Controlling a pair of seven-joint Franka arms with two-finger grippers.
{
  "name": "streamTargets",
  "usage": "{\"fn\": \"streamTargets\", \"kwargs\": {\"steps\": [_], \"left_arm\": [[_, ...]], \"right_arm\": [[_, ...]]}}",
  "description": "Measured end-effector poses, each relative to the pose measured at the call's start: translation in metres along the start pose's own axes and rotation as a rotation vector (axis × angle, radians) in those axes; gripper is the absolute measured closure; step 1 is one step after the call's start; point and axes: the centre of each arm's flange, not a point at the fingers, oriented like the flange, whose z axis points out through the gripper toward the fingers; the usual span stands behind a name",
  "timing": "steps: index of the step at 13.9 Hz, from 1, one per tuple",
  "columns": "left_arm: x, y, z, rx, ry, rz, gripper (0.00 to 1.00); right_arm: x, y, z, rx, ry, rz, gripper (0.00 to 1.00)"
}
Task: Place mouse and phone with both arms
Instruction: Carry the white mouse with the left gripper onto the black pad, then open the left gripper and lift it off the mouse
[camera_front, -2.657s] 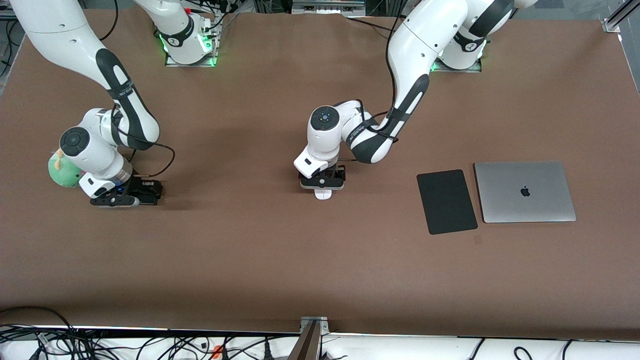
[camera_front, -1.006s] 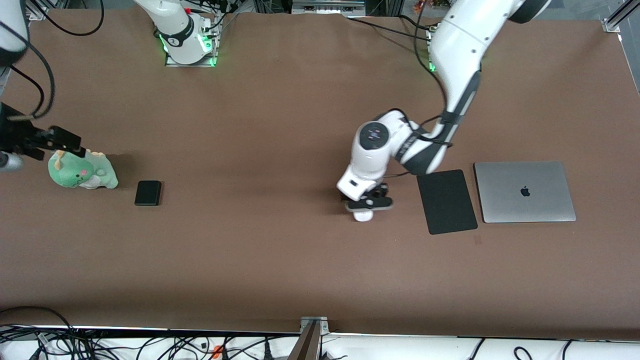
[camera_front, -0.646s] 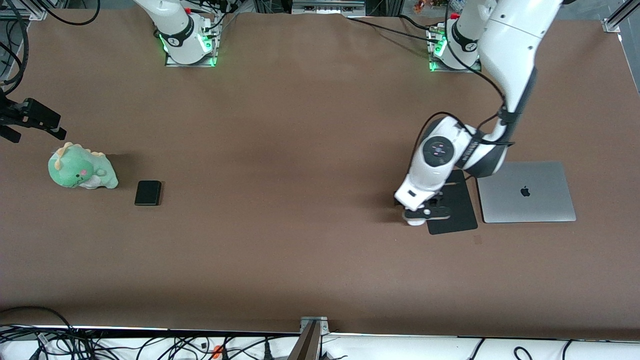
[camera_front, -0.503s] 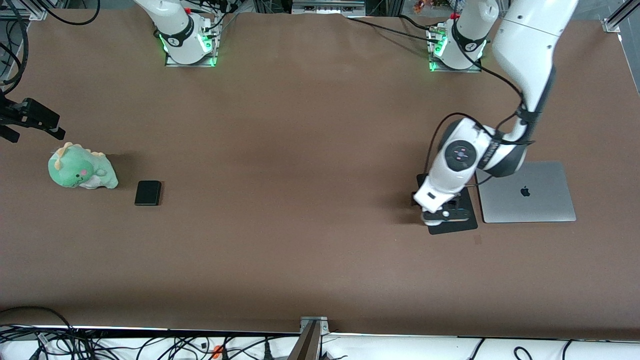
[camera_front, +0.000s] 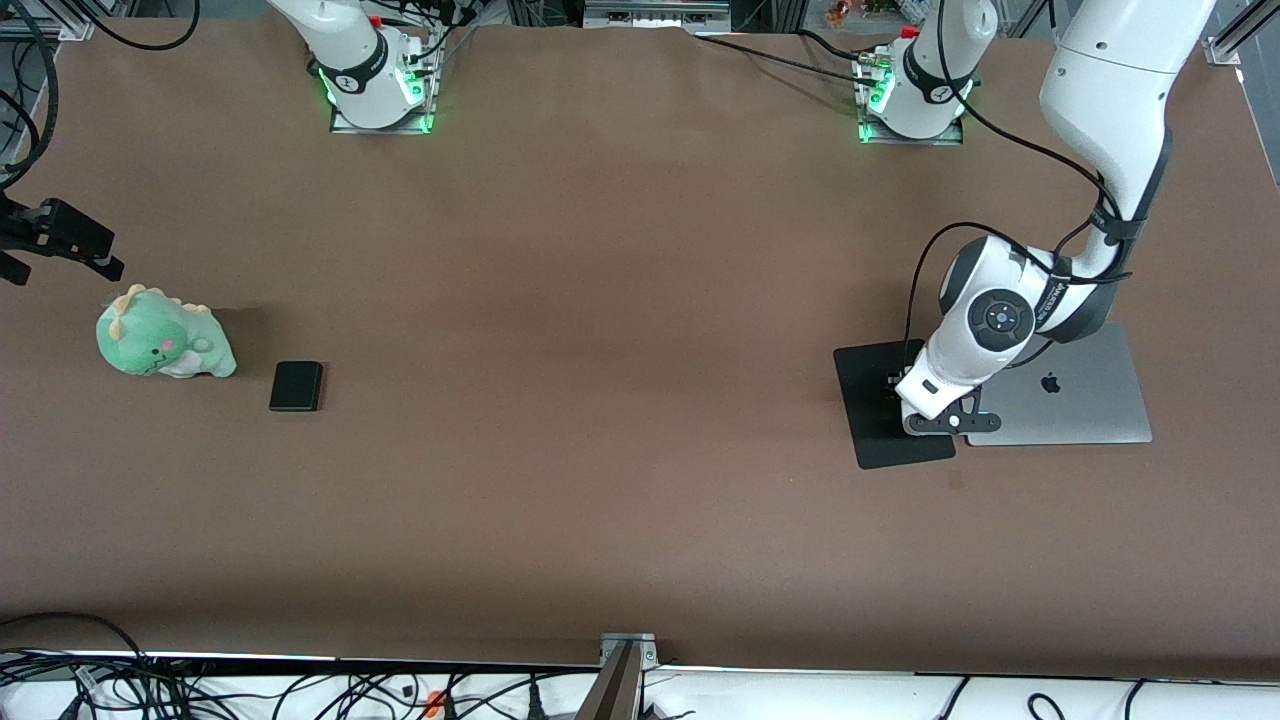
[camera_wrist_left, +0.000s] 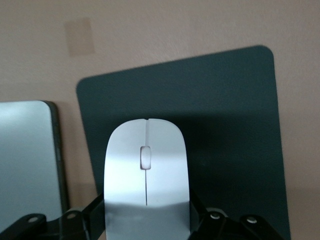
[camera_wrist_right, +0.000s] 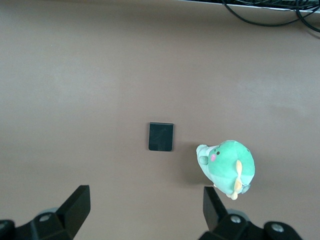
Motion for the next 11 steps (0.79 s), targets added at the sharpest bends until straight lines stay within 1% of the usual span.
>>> {"fn": "streamTargets", "kwargs": {"steps": [4,5,6,7,8,11], "left_arm": [[-0.003,0.004,0.002,-0.024,-0.002,-0.019,0.39],[-0.003,0.006,0.002,-0.029,0.0,-0.021,0.38],[-0.003,0.008,0.001,-0.037,0.011,-0.021,0.34],[-0.002,0.01,0.001,-0.044,0.022,-0.02,0.34],[-0.002,0.012,0.003,-0.048,0.028,-0.019,0.28],[0.0,0.012,-0.001,-0.053,0.044,-0.019,0.01]], "right_arm": [[0.0,0.0,-0.002,-0.001,0.004,0.001,0.0],[0.0,0.0,-0.002,-0.001,0.004,0.001,0.0],[0.0,0.0,-0.002,-0.001,0.004,0.001,0.0],[0.0,0.0,-0.002,-0.001,0.004,0.001,0.0],[0.0,0.0,-0.002,-0.001,0.004,0.001,0.0],[0.0,0.001,-0.002,-0.001,0.004,0.001,0.0]]}}
